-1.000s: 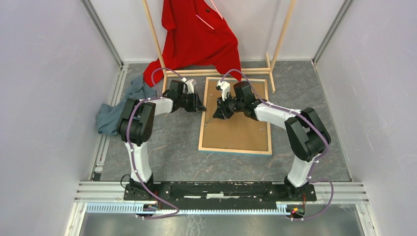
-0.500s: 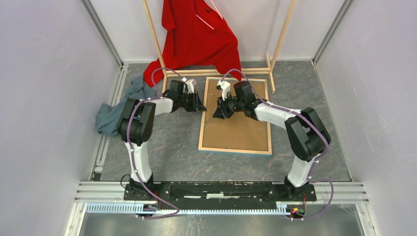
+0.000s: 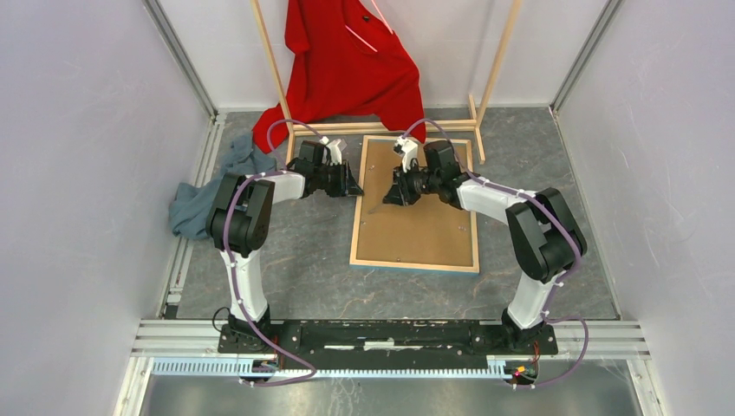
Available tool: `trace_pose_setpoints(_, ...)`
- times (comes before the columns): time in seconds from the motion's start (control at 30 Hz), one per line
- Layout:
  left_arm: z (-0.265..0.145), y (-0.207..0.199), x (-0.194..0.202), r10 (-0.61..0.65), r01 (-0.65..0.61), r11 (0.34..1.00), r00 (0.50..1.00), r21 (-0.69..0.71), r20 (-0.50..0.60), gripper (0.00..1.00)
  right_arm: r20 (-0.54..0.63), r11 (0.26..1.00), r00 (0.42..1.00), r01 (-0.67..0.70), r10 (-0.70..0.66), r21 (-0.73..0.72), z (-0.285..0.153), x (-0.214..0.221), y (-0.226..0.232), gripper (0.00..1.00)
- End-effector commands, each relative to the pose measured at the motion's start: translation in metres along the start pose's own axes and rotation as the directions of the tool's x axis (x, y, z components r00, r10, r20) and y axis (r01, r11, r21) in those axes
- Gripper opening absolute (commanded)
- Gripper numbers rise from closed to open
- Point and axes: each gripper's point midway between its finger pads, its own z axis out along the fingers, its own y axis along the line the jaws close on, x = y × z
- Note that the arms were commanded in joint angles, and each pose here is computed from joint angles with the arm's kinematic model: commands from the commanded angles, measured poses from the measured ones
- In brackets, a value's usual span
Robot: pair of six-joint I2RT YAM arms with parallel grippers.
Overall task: Take the photo out of the frame
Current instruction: Release the photo frame item from the photo frame.
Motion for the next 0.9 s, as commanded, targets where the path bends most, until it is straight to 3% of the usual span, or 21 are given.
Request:
trace_pose_setpoints(0.0, 0.010, 0.048, 0.031, -0.005, -0.006, 0.986, 0.998, -0.164, -0.070, 0.36, 0.071, 0.994, 0.993, 0.094, -0.090, -0.055, -0.008, -0.042, 0.020, 0.00)
trace_pose_setpoints(0.17, 0.009, 0.048, 0.030, -0.005, -0.007, 0.986, 0.998, -0.166, -0.067, 0.36, 0.035, 0.967, 0.969, 0.247, -0.245, -0.061, -0.009, -0.060, 0.025, 0.00)
trace_pose_setpoints(0.3, 0.009, 0.048, 0.030, -0.003, -0.008, 0.986, 0.998, -0.166, -0.067, 0.36, 0.031, 0.957, 0.960, 0.281, -0.280, -0.066, -0.005, -0.067, 0.023, 0.00)
trace_pose_setpoints(0.5, 0.010, 0.049, 0.030, -0.004, -0.007, 0.987, 0.998, -0.163, -0.069, 0.36, 0.043, 0.979, 0.981, 0.192, -0.190, -0.064, -0.005, -0.040, 0.024, 0.00)
trace_pose_setpoints(0.87, 0.010, 0.048, 0.030, -0.005, -0.006, 0.987, 0.998, -0.159, -0.070, 0.36, 0.109, 0.998, 0.993, 0.043, -0.038, -0.042, -0.015, -0.032, 0.008, 0.00)
